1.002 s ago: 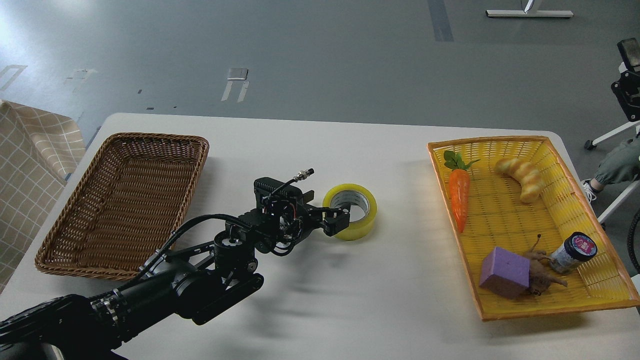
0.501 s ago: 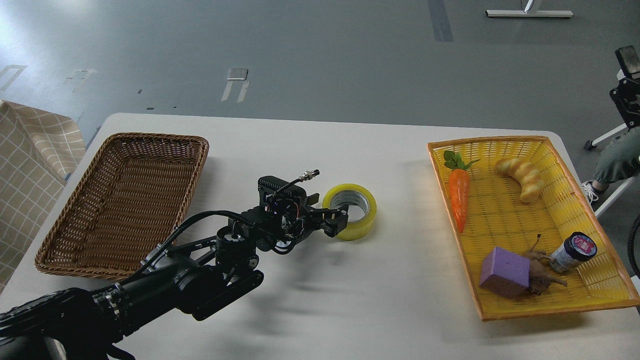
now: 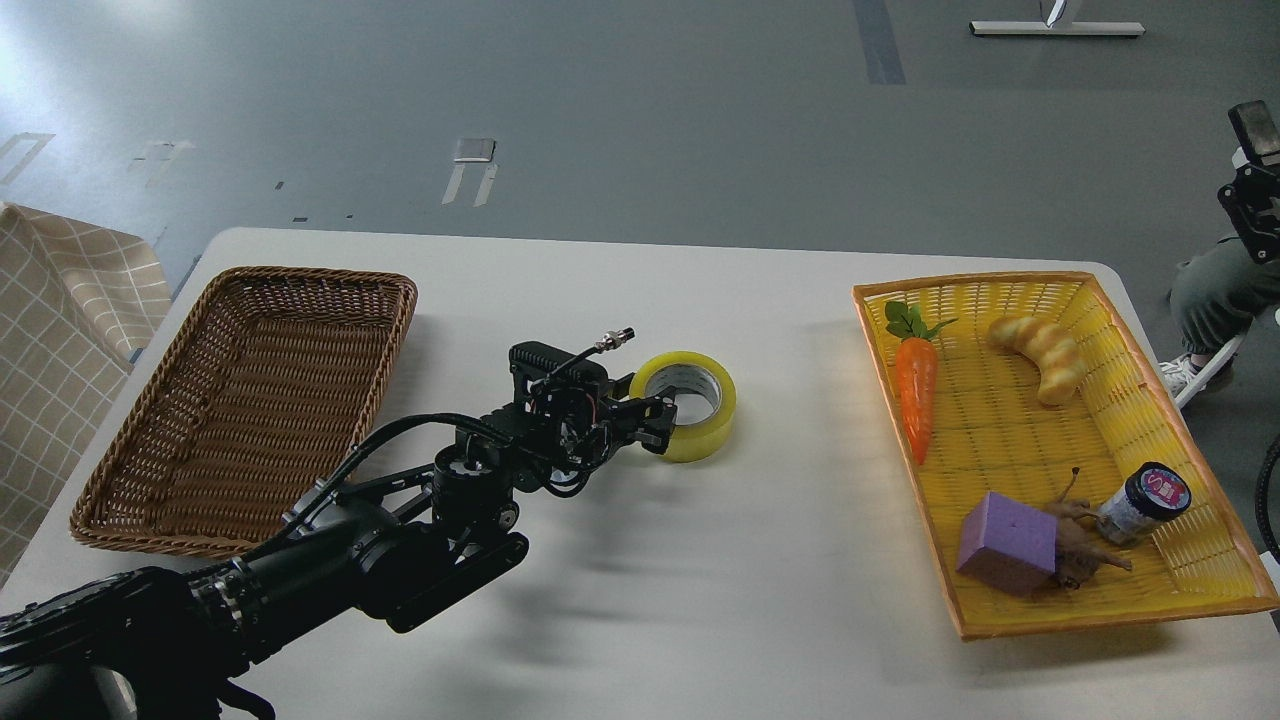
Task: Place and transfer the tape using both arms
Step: 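Grasp the tape roll's rim with the left gripper and lift, then carry the tape over the wicker basket and lower it inside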
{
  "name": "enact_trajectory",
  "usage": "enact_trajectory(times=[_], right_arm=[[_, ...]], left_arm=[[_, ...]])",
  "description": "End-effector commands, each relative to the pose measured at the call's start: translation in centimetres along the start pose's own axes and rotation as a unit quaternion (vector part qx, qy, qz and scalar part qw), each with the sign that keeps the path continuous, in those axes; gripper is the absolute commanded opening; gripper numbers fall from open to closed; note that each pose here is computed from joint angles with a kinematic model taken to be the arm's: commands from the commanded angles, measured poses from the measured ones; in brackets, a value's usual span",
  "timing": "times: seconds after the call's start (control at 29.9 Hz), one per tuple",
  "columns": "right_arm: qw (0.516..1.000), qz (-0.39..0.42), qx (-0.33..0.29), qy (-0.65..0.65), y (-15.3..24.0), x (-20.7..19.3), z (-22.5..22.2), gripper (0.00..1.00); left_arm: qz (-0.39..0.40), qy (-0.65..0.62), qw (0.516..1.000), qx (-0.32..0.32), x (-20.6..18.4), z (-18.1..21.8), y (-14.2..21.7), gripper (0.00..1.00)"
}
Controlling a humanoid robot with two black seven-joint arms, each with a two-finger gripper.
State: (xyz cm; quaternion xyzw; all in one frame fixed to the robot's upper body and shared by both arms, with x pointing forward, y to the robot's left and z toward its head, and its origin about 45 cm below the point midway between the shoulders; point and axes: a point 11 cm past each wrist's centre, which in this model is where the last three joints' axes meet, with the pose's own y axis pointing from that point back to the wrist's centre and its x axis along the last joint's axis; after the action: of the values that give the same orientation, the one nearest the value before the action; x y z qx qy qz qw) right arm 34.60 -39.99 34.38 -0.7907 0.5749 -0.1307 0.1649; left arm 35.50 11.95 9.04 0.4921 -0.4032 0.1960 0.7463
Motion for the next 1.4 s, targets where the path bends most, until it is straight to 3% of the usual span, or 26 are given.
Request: enact_trajectory(times=[0.0,0.13,0.43,0.94,1.2,1.37], right_arm=[[1.0,0.002,-0.003,-0.001,0.2,0.1,0.2,1.0],[1.0,0.003,-0.007,-0.001,0.5,0.1,0.4,1.0],[1.0,0.004,-0.01,-0.003,0.7,0.0,0.6,1.0],[1.0,0.004,-0.011,-0.006,0.6,-0.1,0.8,1.0],[1.0,0.004,-0.012,-0.007,0.7,-0.1,0.9,1.0],[1.0,0.004,-0.014,-0.005,0.7,0.0,0.9,1.0]], left_arm=[[-0.012,0.0,1.0,0.001,-0.4,0.0,0.0,0.39],[-0.02,0.013,1.0,-0.004,-0.4,0.2,0.0,0.27],[-0.017,0.017,1.0,-0.007,0.3,0.2,0.1,0.26],[0.032,0.007,0.999,-0.033,5.1,0.0,2.2,0.26],[0.038,0.008,0.999,-0.021,5.8,-2.0,3.2,0.26],[0.054,-0.004,0.999,-0.005,8.2,-4.6,5.2,0.26]])
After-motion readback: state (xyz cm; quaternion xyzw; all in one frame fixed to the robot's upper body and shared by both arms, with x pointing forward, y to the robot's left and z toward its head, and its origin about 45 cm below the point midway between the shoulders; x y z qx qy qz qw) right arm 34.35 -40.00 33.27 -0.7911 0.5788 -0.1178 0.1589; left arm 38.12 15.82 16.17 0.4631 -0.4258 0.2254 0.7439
